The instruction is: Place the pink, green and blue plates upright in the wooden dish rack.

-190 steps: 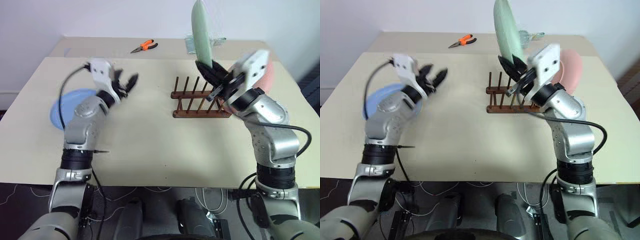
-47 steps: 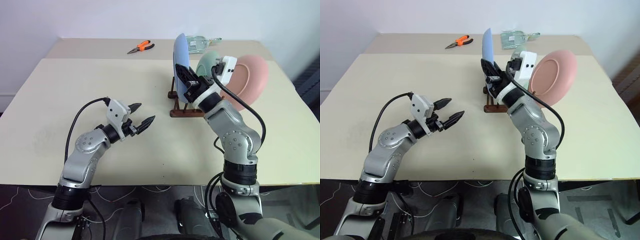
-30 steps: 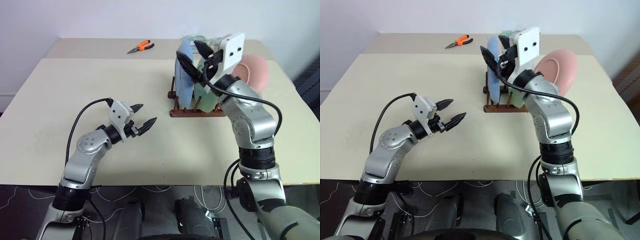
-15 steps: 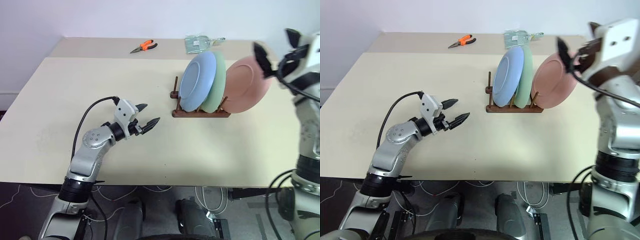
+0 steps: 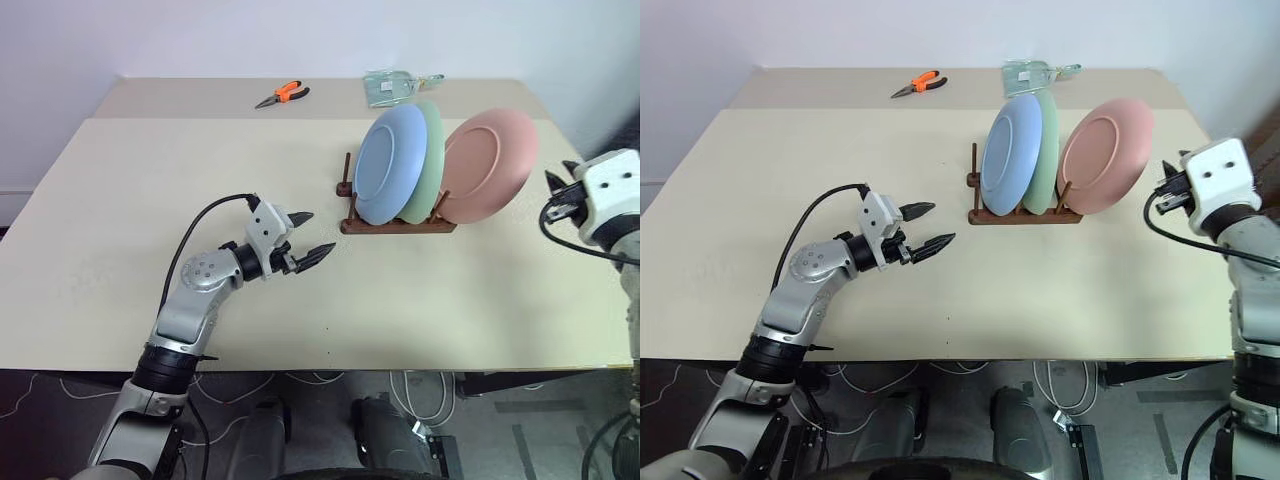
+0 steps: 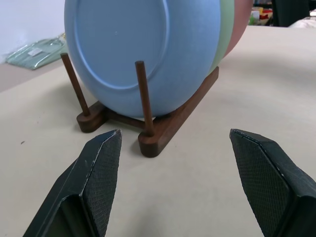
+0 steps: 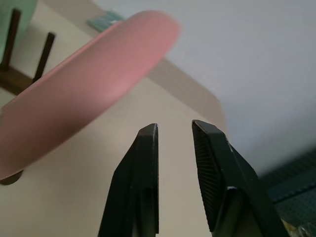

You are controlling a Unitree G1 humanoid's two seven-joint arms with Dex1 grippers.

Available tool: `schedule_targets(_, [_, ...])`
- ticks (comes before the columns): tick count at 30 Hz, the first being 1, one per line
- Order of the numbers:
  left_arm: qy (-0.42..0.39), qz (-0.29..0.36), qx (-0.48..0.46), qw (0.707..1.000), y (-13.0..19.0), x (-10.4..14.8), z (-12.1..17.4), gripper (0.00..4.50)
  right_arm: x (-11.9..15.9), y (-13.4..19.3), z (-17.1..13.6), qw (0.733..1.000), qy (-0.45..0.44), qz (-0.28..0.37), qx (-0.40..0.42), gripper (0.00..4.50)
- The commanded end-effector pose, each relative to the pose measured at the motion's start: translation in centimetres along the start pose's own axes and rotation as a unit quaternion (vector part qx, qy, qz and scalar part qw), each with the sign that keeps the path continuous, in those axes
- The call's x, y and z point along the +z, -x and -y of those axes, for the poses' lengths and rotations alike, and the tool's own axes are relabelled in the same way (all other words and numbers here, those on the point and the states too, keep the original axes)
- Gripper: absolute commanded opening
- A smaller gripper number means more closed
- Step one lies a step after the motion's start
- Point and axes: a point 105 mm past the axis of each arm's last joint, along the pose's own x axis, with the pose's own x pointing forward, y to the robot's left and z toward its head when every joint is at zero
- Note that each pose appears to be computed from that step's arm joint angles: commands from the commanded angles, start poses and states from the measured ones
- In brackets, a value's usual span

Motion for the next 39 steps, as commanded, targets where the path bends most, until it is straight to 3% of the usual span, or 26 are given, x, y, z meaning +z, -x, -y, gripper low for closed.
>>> schedule_targets(1, [-0.021,0.019,0.003,1.000,-0.1,1.1,0.0,3.59,2.7,-0.5,-0.8,0.998,0.007,0.054,0.023,0.95])
schedule_targets(9, [-0.019,0.018,0.010,1.000,0.1,1.0,0.0,3.59,4.7,-0.6,-2.8,0.994,0.011,0.087,0.068,0.95])
schedule_targets(17, [-0.021,0.011,0.015,1.000,0.4,0.8,-0.2,3.59,4.2,-0.3,2.3,0.994,0.057,0.064,-0.062,0.95])
schedule_targets(20, [-0.022,0.009,0.021,0.999,0.5,0.7,-0.5,3.59,4.5,0.2,3.3,0.993,0.054,0.070,-0.075,0.95])
schedule_targets(21, [-0.023,0.008,0.024,0.999,0.6,0.6,-0.7,3.59,5.5,0.7,2.8,0.993,0.042,0.094,-0.050,0.95])
schedule_targets(23, [-0.029,0.004,0.033,0.999,0.9,0.6,-1.2,3.59,7.4,1.8,2.1,0.990,0.034,0.138,-0.007,0.15])
schedule_targets(26, [-0.033,0.003,0.035,0.999,1.0,0.6,-1.6,3.59,9.5,3.2,-1.3,0.978,-0.026,0.177,0.110,0.07])
schedule_targets(30, [-0.034,0.012,0.023,0.999,0.9,1.2,-1.6,3.59,10.6,4.7,-7.4,0.952,-0.077,0.164,0.245,0.07])
schedule_targets(35, [-0.028,0.038,-0.019,0.999,0.7,2.3,0.0,3.59,8.6,3.8,-11.6,0.959,-0.046,0.105,0.261,0.07])
schedule_targets(39, [-0.011,0.045,-0.051,0.998,0.7,2.5,1.3,3.59,7.9,2.5,-12.5,0.967,-0.039,0.091,0.235,0.07])
